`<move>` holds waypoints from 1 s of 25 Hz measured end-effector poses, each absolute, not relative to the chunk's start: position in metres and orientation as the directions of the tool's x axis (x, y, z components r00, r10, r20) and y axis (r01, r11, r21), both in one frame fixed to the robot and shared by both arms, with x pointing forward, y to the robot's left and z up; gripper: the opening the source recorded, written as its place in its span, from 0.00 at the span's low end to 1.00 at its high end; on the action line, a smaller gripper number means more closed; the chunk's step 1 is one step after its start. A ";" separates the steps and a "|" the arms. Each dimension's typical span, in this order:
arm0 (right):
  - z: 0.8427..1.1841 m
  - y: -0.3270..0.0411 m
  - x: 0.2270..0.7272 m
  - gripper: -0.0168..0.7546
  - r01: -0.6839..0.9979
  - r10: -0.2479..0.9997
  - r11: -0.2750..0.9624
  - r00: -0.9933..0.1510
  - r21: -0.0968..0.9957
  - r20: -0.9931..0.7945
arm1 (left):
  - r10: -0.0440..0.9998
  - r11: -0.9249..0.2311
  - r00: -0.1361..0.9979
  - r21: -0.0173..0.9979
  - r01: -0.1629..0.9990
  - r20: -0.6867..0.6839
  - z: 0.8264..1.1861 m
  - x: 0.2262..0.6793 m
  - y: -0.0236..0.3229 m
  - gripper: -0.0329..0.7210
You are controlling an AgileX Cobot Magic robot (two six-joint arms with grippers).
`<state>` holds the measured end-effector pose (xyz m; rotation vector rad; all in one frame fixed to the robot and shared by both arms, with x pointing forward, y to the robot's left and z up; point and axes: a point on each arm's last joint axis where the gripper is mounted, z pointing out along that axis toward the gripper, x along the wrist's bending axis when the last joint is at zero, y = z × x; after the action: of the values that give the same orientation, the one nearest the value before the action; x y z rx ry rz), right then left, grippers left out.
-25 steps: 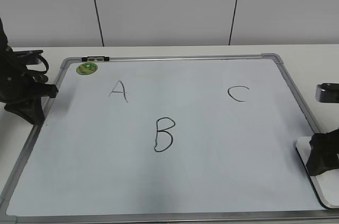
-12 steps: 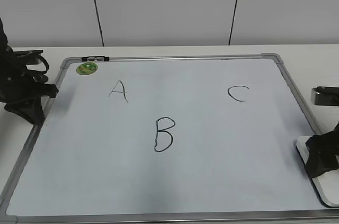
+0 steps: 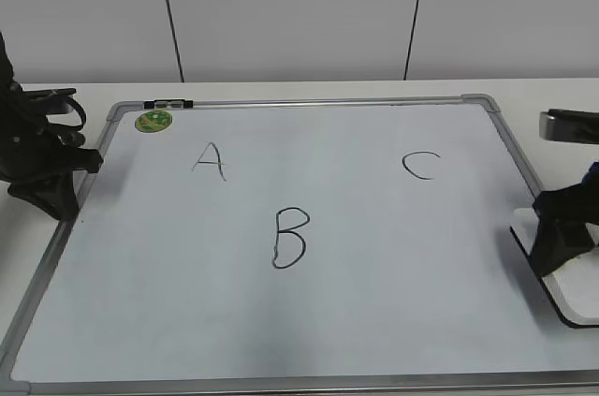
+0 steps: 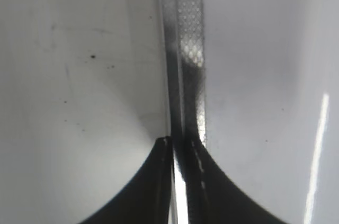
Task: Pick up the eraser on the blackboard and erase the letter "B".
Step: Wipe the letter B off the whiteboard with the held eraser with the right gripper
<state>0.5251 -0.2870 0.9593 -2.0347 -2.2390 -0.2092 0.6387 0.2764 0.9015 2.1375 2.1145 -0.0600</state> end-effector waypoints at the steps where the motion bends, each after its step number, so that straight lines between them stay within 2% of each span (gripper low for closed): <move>1: 0.964 -0.283 0.528 0.72 0.994 0.978 0.108 -0.112 0.035 0.175 | 0.992 -0.007 0.015 0.067 0.998 -0.122 0.901 0.639 0.276 0.09; 4: 0.977 -0.262 0.536 0.72 0.982 0.966 0.174 -0.184 0.072 0.180 | 0.992 -0.007 0.015 0.067 0.998 -0.122 0.901 0.639 0.276 0.09; 9: 1.008 -0.207 0.546 0.72 0.928 0.916 0.325 -0.358 0.184 0.182 | 0.992 -0.007 0.015 0.067 0.998 -0.122 0.901 0.639 0.276 0.09; 13: 1.023 -0.177 0.552 0.72 0.886 0.880 0.395 -0.441 0.243 0.178 | 0.992 -0.005 0.014 0.067 0.998 -0.124 0.901 0.639 0.276 0.09; 16: 1.024 -0.157 0.558 0.72 0.862 0.855 0.438 -0.487 0.253 0.177 | 0.992 -0.005 0.014 0.067 0.998 -0.124 0.901 0.639 0.276 0.09; 17: 1.020 -0.140 0.564 0.72 0.847 0.837 0.471 -0.517 0.247 0.179 | 0.992 -0.005 0.014 0.067 0.998 -0.124 0.901 0.639 0.276 0.09; 25: 0.988 -0.087 0.586 0.72 0.793 0.780 0.573 -0.605 0.210 0.160 | 0.992 -0.004 0.012 0.067 0.998 -0.126 0.902 0.639 0.276 0.09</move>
<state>0.5862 -0.0873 0.9876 -1.3718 -2.7417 -0.4040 0.6386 0.2761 0.9015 2.1332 2.1157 -0.0640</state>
